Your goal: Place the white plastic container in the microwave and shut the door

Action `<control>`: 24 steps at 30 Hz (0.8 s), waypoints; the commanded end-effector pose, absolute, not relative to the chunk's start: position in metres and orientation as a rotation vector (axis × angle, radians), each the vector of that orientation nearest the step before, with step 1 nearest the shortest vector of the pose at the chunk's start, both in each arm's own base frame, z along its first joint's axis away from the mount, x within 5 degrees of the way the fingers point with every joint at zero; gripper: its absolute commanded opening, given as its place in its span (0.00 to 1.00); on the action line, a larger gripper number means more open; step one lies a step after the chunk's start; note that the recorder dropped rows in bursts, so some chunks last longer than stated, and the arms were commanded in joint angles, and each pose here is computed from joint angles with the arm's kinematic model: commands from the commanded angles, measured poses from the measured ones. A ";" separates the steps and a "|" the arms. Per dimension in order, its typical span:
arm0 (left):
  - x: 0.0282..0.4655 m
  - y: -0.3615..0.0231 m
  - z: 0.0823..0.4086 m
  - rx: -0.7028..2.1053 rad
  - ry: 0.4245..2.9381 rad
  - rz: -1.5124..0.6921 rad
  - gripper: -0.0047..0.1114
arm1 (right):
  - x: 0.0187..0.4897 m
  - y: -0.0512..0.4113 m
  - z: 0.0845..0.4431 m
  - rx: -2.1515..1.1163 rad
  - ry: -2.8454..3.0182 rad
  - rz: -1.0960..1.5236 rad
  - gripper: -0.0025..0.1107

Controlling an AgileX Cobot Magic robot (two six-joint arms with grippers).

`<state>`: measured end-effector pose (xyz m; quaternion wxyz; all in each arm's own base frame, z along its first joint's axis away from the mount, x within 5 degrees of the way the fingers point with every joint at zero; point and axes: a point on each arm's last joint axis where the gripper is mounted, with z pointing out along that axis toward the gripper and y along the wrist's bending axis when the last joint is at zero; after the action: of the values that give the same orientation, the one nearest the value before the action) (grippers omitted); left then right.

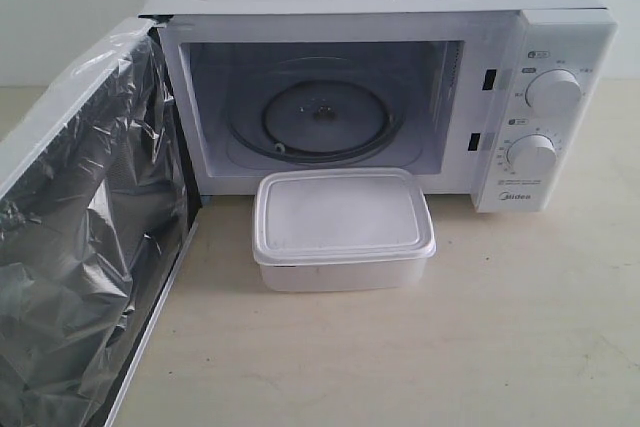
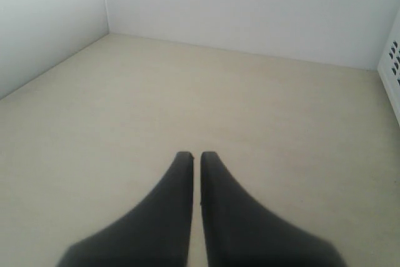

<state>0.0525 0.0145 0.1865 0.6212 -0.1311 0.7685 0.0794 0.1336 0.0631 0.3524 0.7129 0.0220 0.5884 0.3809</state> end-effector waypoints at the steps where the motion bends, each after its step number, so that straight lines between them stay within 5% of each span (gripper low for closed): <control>1: 0.052 0.015 0.186 -0.304 1.765 0.183 0.08 | 0.160 0.095 0.322 0.094 1.418 1.055 0.02; 12: 0.052 0.015 0.186 -0.304 1.765 0.183 0.08 | 0.173 0.130 0.195 0.351 1.623 1.352 0.02; 24: 0.052 0.015 0.186 -0.304 1.765 0.183 0.08 | 0.180 0.165 0.119 0.656 1.956 1.381 0.02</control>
<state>0.0525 0.0145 0.1865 0.6212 -0.1311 0.7685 0.0794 0.1789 0.1638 0.1285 0.3418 0.2299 0.7416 0.5295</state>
